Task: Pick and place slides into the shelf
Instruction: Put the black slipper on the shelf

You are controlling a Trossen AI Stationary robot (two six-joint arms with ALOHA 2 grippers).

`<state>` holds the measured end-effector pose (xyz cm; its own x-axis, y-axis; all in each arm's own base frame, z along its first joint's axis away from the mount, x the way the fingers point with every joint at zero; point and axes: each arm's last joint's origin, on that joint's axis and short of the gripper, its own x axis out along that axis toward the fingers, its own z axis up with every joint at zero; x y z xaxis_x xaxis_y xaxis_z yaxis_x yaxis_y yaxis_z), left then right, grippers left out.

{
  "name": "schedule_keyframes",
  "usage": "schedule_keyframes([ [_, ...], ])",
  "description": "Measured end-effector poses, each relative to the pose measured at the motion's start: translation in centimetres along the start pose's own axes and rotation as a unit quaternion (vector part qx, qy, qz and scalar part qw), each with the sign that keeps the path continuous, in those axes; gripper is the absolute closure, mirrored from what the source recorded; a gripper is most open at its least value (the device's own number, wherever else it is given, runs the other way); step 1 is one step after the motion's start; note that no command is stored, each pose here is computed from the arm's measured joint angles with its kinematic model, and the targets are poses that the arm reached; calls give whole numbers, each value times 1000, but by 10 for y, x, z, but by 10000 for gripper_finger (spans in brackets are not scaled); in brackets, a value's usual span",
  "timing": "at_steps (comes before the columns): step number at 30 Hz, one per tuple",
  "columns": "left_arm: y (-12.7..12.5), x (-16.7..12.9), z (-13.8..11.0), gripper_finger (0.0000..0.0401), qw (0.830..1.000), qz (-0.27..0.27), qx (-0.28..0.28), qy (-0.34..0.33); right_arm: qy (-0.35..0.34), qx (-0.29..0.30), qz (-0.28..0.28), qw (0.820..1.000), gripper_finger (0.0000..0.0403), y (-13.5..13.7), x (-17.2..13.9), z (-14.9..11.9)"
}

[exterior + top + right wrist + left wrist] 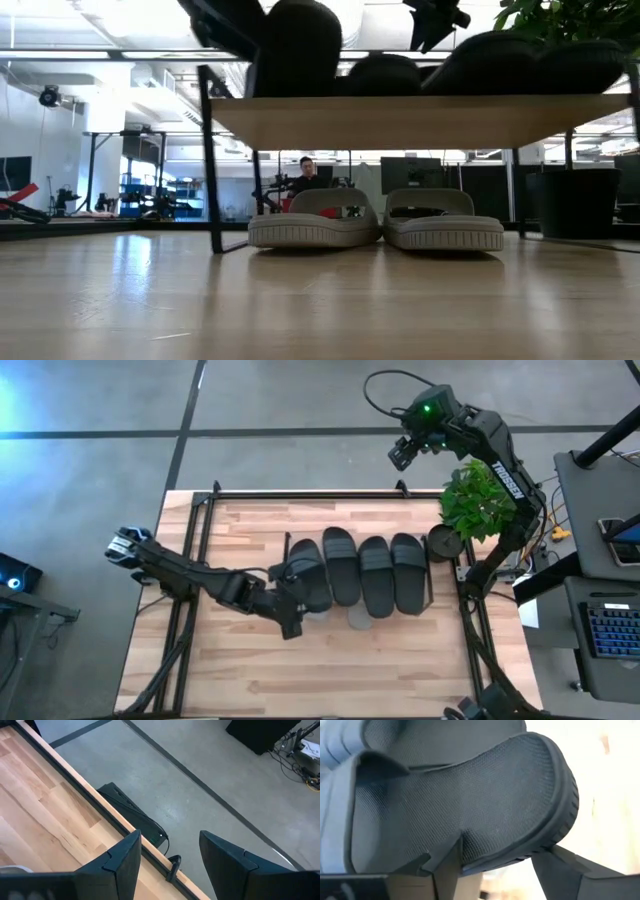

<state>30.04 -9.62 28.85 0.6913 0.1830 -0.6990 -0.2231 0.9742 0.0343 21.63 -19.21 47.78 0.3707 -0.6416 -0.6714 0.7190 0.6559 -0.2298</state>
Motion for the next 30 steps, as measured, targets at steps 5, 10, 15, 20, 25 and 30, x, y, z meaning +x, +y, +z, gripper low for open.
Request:
schedule_keyframes([
  [5,5,-4,-7,180,998,14,-38,37,6,6,26,1000,209,2,0,-1],
  [10,6,-10,0,179,999,14,-32,24,6,6,27,1000,209,2,0,-1],
  [15,5,-15,5,179,1000,5,-19,16,10,5,27,1000,209,2,0,-2],
  [20,6,-17,4,179,1000,-1,-12,23,11,4,27,1000,209,2,0,-2],
  [25,6,-17,0,179,999,-12,-18,49,11,-3,27,1000,209,2,0,-2],
  [30,6,-18,0,179,998,-8,-40,53,11,-4,27,1000,209,2,0,-2],
])
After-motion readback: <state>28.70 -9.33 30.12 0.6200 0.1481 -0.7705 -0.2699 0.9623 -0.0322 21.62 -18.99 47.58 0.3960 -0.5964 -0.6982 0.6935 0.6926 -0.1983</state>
